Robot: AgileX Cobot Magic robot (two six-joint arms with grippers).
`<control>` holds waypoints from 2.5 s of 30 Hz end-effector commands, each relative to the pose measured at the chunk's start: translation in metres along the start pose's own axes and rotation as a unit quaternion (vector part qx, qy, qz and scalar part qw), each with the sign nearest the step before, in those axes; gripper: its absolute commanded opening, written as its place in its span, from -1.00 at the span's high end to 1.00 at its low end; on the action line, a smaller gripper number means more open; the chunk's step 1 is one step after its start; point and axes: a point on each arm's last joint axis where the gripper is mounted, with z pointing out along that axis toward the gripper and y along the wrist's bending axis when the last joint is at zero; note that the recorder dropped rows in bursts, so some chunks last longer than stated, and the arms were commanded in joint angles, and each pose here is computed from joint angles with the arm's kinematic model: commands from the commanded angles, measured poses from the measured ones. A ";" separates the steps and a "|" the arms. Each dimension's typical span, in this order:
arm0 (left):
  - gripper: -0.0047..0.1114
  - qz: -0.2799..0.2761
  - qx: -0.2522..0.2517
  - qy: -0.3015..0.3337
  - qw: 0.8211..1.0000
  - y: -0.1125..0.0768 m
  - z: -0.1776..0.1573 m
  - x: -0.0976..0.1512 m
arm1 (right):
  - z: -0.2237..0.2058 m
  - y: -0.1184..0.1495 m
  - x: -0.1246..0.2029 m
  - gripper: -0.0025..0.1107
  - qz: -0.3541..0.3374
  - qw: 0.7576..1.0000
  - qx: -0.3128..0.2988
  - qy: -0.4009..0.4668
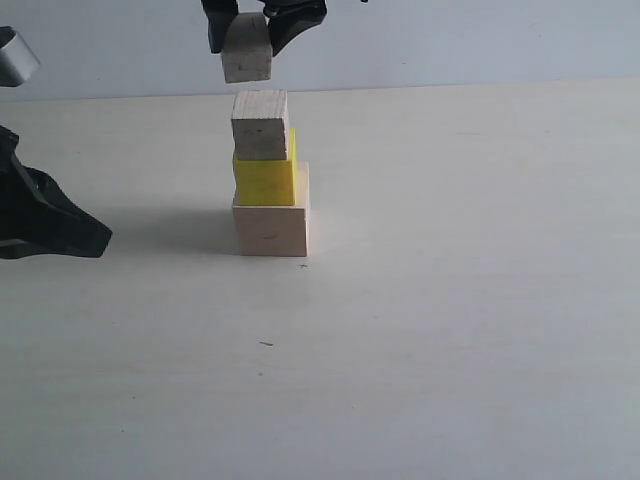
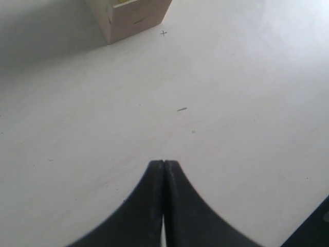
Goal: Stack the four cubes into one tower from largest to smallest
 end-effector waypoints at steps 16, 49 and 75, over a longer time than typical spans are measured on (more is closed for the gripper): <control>0.92 -0.002 0.003 -0.003 1.000 0.000 0.001 0.000 | -0.005 0.009 0.002 0.87 -0.247 0.967 -0.054 -0.001; 0.92 0.007 -0.010 -0.004 1.000 0.002 0.001 0.000 | -0.029 -0.086 -0.039 0.96 -0.327 0.938 -0.101 -0.059; 0.92 0.006 -0.014 -0.008 1.000 0.003 0.001 -0.001 | -0.003 -0.216 0.012 0.96 0.073 0.977 -0.188 -0.068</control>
